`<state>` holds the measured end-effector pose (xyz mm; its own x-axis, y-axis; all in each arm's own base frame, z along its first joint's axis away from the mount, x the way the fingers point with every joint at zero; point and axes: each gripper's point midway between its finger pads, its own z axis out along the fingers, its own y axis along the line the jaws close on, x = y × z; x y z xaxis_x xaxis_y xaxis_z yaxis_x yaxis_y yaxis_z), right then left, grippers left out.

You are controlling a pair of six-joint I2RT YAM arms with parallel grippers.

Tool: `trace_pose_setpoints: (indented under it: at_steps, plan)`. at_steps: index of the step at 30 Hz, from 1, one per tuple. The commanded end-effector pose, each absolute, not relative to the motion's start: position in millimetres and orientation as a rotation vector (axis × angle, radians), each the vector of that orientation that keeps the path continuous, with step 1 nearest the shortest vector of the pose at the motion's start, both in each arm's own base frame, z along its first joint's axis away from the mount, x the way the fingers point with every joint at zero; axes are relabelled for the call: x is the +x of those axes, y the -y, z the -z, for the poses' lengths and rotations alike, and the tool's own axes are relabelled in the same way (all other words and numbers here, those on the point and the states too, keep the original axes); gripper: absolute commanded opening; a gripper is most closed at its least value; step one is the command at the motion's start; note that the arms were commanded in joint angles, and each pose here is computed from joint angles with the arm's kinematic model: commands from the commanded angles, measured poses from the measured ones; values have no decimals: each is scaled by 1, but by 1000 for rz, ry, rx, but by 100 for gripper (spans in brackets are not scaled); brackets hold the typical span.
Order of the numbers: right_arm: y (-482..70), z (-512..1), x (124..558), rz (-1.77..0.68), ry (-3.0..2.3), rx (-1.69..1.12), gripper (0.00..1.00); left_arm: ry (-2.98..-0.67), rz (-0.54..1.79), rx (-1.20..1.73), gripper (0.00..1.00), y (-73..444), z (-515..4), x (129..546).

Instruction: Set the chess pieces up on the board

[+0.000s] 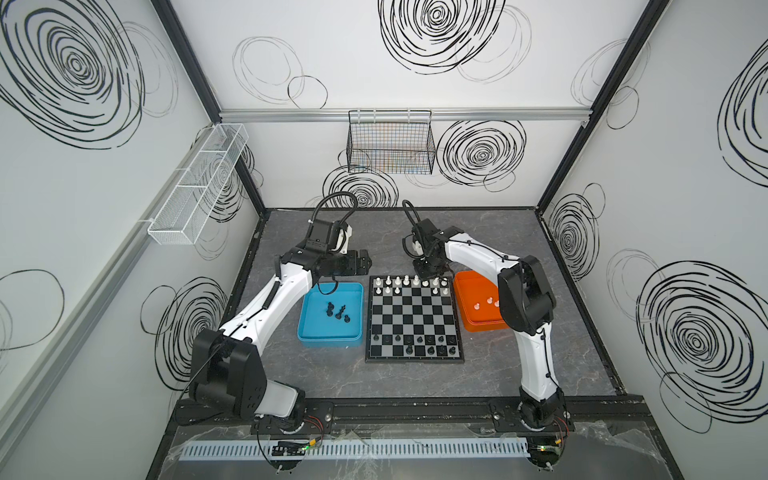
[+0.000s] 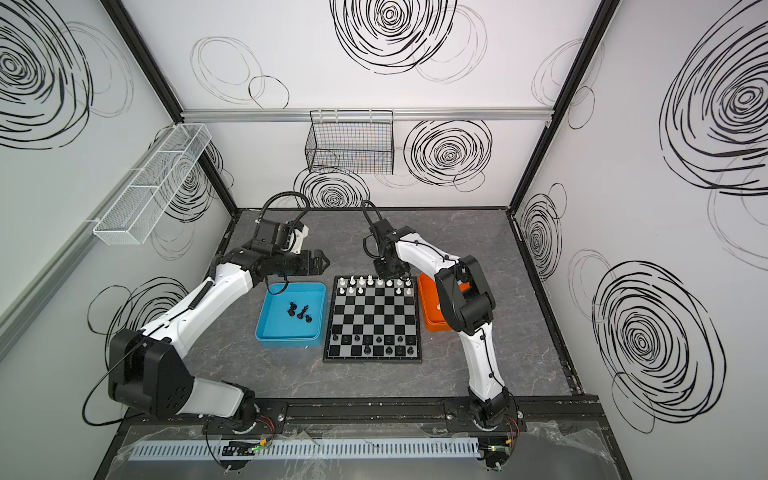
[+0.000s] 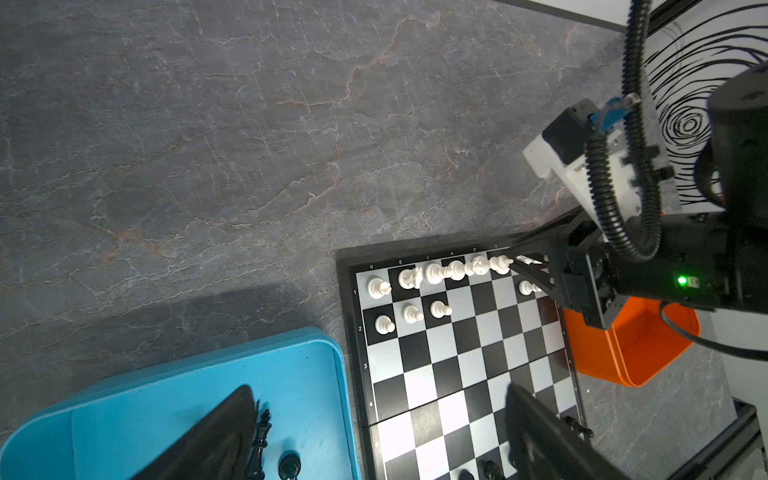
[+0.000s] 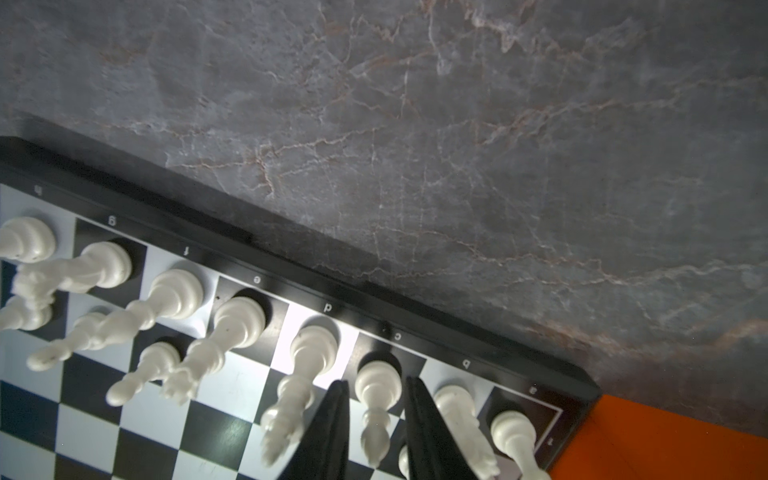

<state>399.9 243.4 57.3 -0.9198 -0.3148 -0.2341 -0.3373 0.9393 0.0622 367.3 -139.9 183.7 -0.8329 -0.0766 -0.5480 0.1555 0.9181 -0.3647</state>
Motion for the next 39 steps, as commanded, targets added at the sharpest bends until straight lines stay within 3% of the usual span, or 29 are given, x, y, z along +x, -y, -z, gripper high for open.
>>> trace_pose_setpoints:
  at_steps: [1, 11, 17, 19, 22, 33, 39]
  plan:
    - [-239, -88, 404, -133, -2830, -471, 28, -2453, 553, 42, 96, 138, -194, 371]
    - [-228, -150, 418, -132, -2727, -415, 29, -2436, 523, 23, 96, 132, -203, 381]
    - [-182, -167, 422, -165, -2706, -288, 36, -2431, 450, -13, 96, 116, -209, 389]
    - [-163, -167, 422, -204, -2703, -228, 47, -2433, 430, -38, 96, 107, -209, 388]
    - [-134, -164, 421, -230, -2699, -142, 99, -2452, 383, -89, 96, 92, -203, 385]
    - [-113, -152, 418, -292, -2701, -88, 100, -2649, 159, -233, 97, 49, -130, 331]
    - [-116, -153, 420, -311, -2694, -100, 100, -2683, 164, -253, 98, 48, -104, 321]
